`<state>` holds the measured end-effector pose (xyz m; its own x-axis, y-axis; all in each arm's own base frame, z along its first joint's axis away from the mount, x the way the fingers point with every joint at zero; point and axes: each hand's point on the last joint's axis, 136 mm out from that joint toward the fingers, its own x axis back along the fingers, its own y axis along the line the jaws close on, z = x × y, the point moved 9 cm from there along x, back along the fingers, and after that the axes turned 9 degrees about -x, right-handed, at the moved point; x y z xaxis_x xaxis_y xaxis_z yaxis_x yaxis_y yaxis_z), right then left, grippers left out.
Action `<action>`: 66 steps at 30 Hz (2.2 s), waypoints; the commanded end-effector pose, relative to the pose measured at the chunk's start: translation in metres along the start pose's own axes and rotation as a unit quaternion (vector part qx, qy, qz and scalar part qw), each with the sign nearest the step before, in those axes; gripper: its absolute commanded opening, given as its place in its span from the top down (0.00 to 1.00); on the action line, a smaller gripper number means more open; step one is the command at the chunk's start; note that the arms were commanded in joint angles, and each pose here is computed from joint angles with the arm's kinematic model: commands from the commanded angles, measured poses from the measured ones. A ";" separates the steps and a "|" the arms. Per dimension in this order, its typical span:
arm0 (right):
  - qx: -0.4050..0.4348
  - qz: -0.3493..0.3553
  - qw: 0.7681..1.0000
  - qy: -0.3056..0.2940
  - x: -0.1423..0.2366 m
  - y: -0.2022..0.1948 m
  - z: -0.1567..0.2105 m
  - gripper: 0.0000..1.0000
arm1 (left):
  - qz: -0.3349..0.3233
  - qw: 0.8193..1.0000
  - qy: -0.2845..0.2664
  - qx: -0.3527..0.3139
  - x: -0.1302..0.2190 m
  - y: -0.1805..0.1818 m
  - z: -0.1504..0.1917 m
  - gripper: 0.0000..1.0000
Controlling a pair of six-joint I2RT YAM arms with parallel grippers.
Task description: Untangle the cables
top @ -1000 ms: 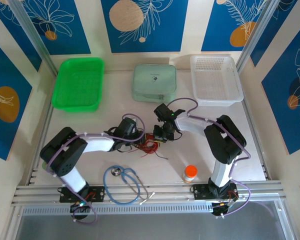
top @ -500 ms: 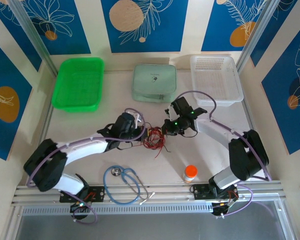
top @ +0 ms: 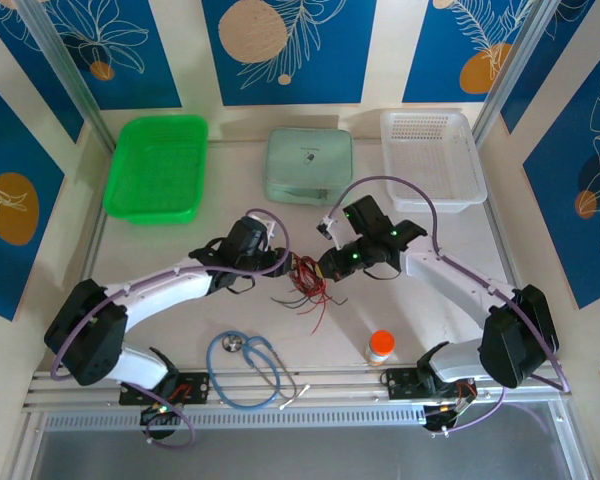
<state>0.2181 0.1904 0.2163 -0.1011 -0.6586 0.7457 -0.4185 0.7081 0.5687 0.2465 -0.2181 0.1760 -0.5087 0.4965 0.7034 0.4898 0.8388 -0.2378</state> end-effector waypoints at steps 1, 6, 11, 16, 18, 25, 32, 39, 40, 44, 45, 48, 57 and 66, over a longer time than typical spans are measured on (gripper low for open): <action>-0.049 -0.098 0.994 -0.018 0.001 0.003 -0.004 1.00 | 0.029 0.998 -0.049 -0.010 0.004 -0.007 -0.020 0.27; -0.148 -0.191 0.970 -0.031 -0.003 -0.025 -0.006 1.00 | 0.061 0.996 -0.067 -0.028 0.020 -0.010 -0.013 0.19; -0.186 -0.260 0.947 -0.029 0.003 -0.045 -0.006 1.00 | 0.162 0.984 -0.061 -0.051 0.022 -0.021 0.008 0.18; -0.177 -0.284 0.942 -0.025 0.021 -0.043 -0.004 1.00 | 0.179 0.982 -0.042 -0.034 -0.005 -0.015 0.033 0.21; -0.172 -0.290 0.941 -0.022 0.027 -0.040 -0.002 1.00 | 0.191 0.980 -0.046 -0.032 -0.017 -0.015 0.036 0.22; -0.160 -0.315 0.935 -0.020 0.046 -0.032 0.005 1.00 | 0.272 0.957 -0.085 -0.057 -0.037 -0.033 0.010 0.21; -0.171 -0.303 0.937 -0.032 0.060 -0.032 0.008 1.00 | 0.356 0.923 -0.141 -0.036 -0.039 -0.045 -0.002 0.31; -0.195 -0.269 0.942 -0.047 0.066 -0.039 0.012 1.00 | 0.390 0.900 -0.193 0.000 -0.021 -0.043 -0.014 1.00; -0.200 -0.261 0.943 -0.050 0.067 -0.041 0.013 1.00 | 0.382 0.903 -0.195 -0.001 -0.016 -0.042 -0.016 1.00; -0.217 -0.198 0.954 -0.061 0.069 -0.050 0.018 1.00 | 0.318 0.929 -0.183 -0.037 0.015 -0.039 -0.020 1.00; -0.219 -0.175 0.958 -0.061 0.069 -0.053 0.020 1.00 | 0.295 0.937 -0.179 -0.048 0.024 -0.038 -0.021 1.00; -0.219 -0.100 0.969 -0.061 0.067 -0.059 0.024 1.00 | 0.238 0.954 -0.168 -0.076 0.052 -0.033 -0.023 1.00; -0.129 0.061 0.989 -0.027 0.049 -0.037 0.018 1.00 | 0.212 0.968 -0.105 -0.086 0.061 -0.033 -0.024 1.00; -0.199 0.207 0.958 0.014 0.029 -0.064 0.021 1.00 | 0.024 0.997 -0.078 -0.010 0.038 0.002 -0.014 1.00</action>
<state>0.2231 0.1348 0.2041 -0.1614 -0.4547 0.8759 -0.0792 0.8906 0.4478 0.2275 -0.2134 0.2090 -0.4666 0.6951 0.5470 0.6488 0.6893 -0.3224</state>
